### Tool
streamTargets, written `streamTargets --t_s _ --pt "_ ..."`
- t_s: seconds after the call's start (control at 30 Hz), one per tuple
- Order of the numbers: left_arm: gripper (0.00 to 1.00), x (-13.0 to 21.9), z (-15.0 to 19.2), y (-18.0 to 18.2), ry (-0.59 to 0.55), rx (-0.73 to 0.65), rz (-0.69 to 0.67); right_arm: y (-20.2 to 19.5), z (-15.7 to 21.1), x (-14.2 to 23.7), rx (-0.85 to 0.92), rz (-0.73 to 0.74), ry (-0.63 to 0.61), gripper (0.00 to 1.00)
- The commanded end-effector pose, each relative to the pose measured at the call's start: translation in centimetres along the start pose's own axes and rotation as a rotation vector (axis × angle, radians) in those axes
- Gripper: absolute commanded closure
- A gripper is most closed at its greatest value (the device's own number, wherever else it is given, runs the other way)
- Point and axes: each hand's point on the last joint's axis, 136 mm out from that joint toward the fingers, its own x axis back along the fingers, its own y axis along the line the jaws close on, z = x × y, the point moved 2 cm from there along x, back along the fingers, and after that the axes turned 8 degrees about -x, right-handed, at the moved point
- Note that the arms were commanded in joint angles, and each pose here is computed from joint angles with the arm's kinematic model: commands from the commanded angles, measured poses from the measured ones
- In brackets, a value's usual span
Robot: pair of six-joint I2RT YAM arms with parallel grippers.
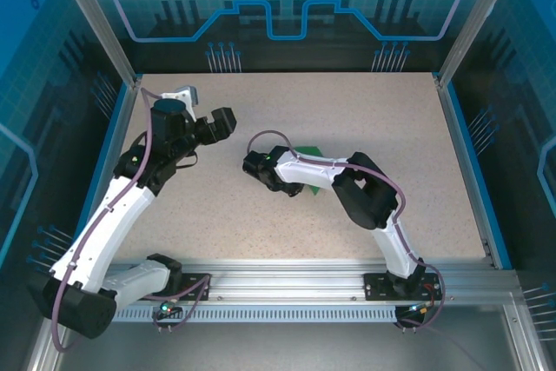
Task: Fold a paper plane with a square sheet of paper (fold left side to right side)
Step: Turn over the paper at the center of the table.
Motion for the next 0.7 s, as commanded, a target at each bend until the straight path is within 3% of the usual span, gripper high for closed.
streamTargets --t_s 0.0,0.23,0.5,0.67 --pt "0.01 -0.4 0.2 0.3 0.023 -0.006 -0.008 0.8 0.1 2.1 -0.055 -0.159 -0.042 0.52" --pt "0.01 -2.0 1.2 -0.1 0.086 0.012 0.022 -0.4 1.5 6.3 -0.178 -0.351 -0.168 0.26" --pt "0.04 -7.0 5.2 -2.7 0.279 0.103 0.222 -6.2 3.5 9.5 -0.535 -0.577 -0.377 0.17" --pt "0.11 -10.3 8.3 -4.7 0.421 0.15 0.348 -10.3 4.7 11.0 -0.777 -0.724 -0.55 0.04"
